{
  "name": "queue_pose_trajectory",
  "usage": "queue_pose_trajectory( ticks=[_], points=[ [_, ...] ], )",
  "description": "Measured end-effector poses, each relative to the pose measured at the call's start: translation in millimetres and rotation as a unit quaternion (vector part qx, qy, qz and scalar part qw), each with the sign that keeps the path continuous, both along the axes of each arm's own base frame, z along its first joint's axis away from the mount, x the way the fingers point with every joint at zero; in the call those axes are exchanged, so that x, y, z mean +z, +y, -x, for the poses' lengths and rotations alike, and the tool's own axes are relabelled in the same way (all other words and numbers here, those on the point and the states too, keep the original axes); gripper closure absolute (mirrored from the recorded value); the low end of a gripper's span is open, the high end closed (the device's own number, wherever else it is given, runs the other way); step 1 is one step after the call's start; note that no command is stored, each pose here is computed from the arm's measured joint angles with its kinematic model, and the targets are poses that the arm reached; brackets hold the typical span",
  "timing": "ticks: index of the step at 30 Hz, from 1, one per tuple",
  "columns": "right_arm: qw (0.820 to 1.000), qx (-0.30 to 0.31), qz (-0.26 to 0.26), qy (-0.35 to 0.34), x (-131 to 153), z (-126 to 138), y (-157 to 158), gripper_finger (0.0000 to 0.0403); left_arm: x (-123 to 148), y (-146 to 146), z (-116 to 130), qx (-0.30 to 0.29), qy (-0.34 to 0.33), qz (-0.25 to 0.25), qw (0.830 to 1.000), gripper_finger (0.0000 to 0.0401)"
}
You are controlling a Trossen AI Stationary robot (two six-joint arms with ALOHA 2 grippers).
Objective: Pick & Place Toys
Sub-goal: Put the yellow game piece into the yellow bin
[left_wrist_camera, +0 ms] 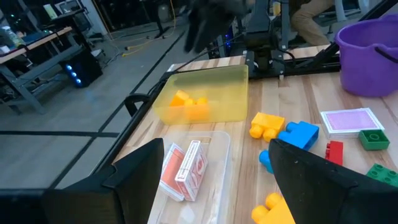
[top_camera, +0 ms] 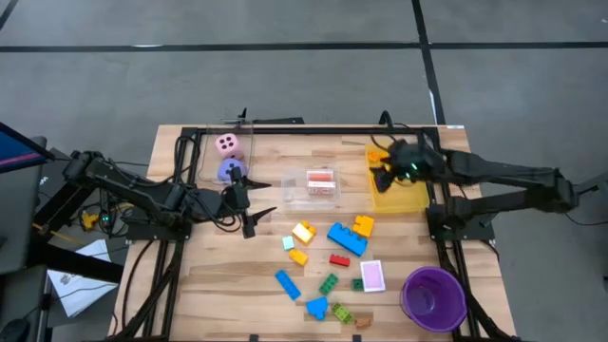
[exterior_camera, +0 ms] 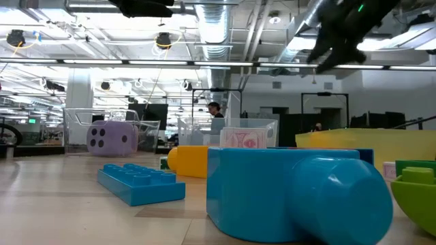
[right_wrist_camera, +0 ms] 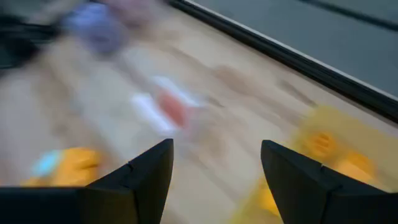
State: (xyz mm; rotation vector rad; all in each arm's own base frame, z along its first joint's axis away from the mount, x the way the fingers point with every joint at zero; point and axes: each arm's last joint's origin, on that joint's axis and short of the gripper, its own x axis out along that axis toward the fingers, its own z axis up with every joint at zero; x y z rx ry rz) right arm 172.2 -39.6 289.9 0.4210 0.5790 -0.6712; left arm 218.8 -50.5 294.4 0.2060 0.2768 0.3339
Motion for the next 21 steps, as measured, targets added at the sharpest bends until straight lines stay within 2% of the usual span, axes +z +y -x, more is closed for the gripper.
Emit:
queue_pose_trajectory(
  ticks=[3, 6, 10, 13, 17, 21],
  points=[
    [0.997, 0.060, 0.031, -0.034, 9.3, 2.6, 31.3, 0.0168, -0.6, -0.7, -0.7, -0.009, 0.002, 0.003, 1.000, 0.0116],
    [0.990, 0.110, 0.063, -0.064, 14.5, 3.5, 62.2, 0.0168, -1.4, -2.8, -1.7, -0.046, 0.006, 0.013, 0.999, 0.0116],
    [0.977, 0.158, 0.099, -0.101, 17.2, 4.5, 102.1, 0.0168, -3.0, -5.8, -3.1, -0.088, 0.013, 0.024, 0.996, 0.0116],
    [0.965, 0.190, 0.133, -0.122, 19.5, 7.9, 127.1, 0.0168, -3.0, -6.1, -3.5, -0.090, 0.012, 0.024, 0.996, 0.0116],
    [0.953, 0.217, 0.152, -0.149, 32.2, 17.0, 143.4, 0.0168, -2.7, -6.6, -5.1, -0.094, 0.009, 0.016, 0.995, 0.0116],
    [0.948, 0.212, 0.175, -0.163, 36.0, 24.2, 151.2, 0.0168, -5.9, -9.6, -14.2, -0.098, -0.001, 0.016, 0.995, 0.0116]
  ],
)
